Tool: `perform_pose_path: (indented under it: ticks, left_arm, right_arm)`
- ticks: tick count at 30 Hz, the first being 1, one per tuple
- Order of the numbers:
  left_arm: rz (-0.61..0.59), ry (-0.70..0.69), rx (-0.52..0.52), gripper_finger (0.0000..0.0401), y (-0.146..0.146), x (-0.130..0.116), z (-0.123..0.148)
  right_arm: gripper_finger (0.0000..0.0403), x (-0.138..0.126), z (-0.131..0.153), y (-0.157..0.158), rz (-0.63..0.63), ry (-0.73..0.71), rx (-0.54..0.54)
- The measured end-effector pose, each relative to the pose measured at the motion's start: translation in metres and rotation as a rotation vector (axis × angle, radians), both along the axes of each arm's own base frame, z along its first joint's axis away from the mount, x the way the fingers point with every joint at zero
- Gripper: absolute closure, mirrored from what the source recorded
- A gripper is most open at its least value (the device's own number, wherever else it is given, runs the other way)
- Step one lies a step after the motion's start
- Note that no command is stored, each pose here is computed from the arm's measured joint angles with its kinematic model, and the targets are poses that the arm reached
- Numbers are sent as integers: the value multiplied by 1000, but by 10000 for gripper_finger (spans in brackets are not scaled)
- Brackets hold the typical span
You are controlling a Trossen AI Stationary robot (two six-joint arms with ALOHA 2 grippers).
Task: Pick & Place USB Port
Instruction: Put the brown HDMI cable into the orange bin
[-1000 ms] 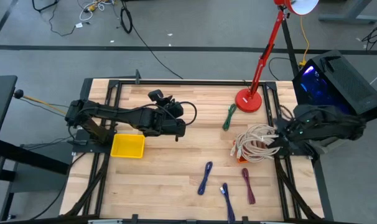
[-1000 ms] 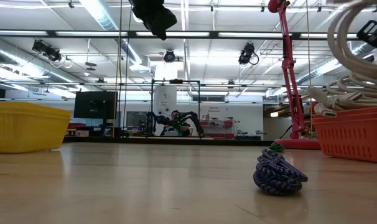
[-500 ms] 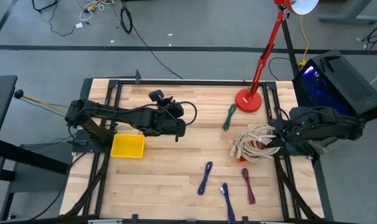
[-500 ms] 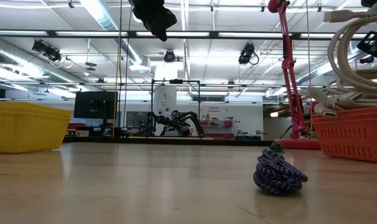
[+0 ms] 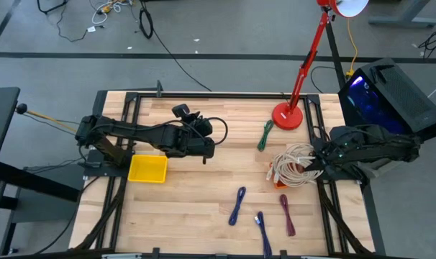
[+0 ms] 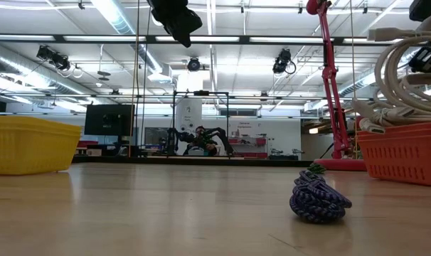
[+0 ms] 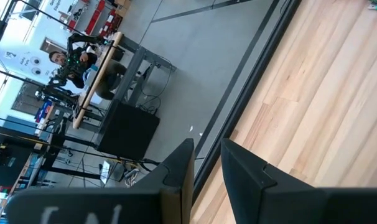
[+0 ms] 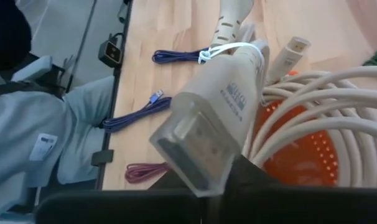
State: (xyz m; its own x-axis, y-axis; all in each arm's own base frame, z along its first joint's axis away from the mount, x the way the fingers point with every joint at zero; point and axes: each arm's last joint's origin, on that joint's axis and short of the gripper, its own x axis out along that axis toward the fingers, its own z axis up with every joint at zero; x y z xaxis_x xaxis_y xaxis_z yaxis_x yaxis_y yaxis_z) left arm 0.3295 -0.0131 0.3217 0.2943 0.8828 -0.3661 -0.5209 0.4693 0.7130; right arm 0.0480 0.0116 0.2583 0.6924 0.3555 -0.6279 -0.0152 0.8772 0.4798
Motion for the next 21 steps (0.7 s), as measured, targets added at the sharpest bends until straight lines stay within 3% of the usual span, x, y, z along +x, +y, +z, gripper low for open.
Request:
perform_pose_path:
  ticks: [5, 21]
  left_arm:
    - [0, 0, 0, 316, 0, 0, 0]
    - [-1, 0, -1, 316, 0, 0, 0]
  right_arm:
    - [360, -1, -2, 0, -12, 21, -10]
    - [367, -4, -2, -3, -68, 56, -67]
